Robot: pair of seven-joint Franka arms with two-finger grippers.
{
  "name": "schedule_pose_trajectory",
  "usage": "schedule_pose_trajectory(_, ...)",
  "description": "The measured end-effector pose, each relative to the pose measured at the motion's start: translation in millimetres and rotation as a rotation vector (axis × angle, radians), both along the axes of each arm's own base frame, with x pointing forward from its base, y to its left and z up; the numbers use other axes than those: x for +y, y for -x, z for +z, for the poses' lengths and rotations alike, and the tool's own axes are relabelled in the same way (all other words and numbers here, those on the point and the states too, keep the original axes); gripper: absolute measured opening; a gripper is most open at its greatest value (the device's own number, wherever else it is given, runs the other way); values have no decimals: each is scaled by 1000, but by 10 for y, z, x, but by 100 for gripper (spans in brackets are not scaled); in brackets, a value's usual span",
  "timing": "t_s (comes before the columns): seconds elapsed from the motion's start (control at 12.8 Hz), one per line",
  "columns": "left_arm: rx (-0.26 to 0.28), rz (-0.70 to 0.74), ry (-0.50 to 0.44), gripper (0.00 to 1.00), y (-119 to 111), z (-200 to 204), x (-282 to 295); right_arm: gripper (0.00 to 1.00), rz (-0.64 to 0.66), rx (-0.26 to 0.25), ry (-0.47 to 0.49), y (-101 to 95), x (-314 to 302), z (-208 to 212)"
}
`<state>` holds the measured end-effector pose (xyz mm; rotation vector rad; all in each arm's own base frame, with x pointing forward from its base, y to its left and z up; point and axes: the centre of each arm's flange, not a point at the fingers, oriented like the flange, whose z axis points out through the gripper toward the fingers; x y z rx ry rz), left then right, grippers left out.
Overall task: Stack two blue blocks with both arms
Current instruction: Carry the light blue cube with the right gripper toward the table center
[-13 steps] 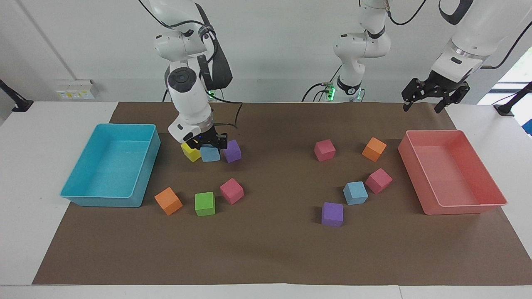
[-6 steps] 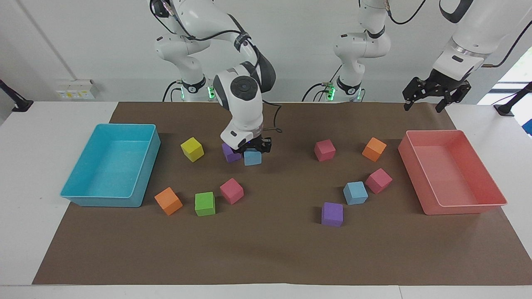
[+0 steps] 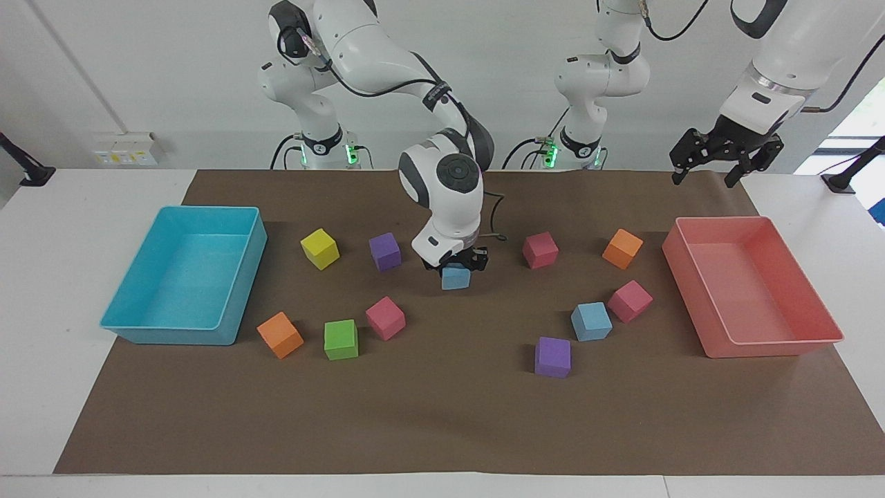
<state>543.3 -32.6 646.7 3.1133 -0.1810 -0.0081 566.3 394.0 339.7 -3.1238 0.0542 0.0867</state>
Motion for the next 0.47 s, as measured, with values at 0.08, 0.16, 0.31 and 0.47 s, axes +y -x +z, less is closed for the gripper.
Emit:
schedule_pose_trajectory(0.08,0,0,0,100,0,0,0,56,3,-9,-5,2,48,-58)
schedule_pose_trajectory(0.16,-1,1,0,100,-1,0,3,56,8,-15,-9,9,91,-108)
schedule_pose_trajectory(0.31,-1,4,0,100,-2,0,22,56,22,-24,-14,55,202,-201)
schedule_pose_trajectory(0.47,-1,5,0,100,-2,0,27,56,29,-40,-24,92,304,-262)
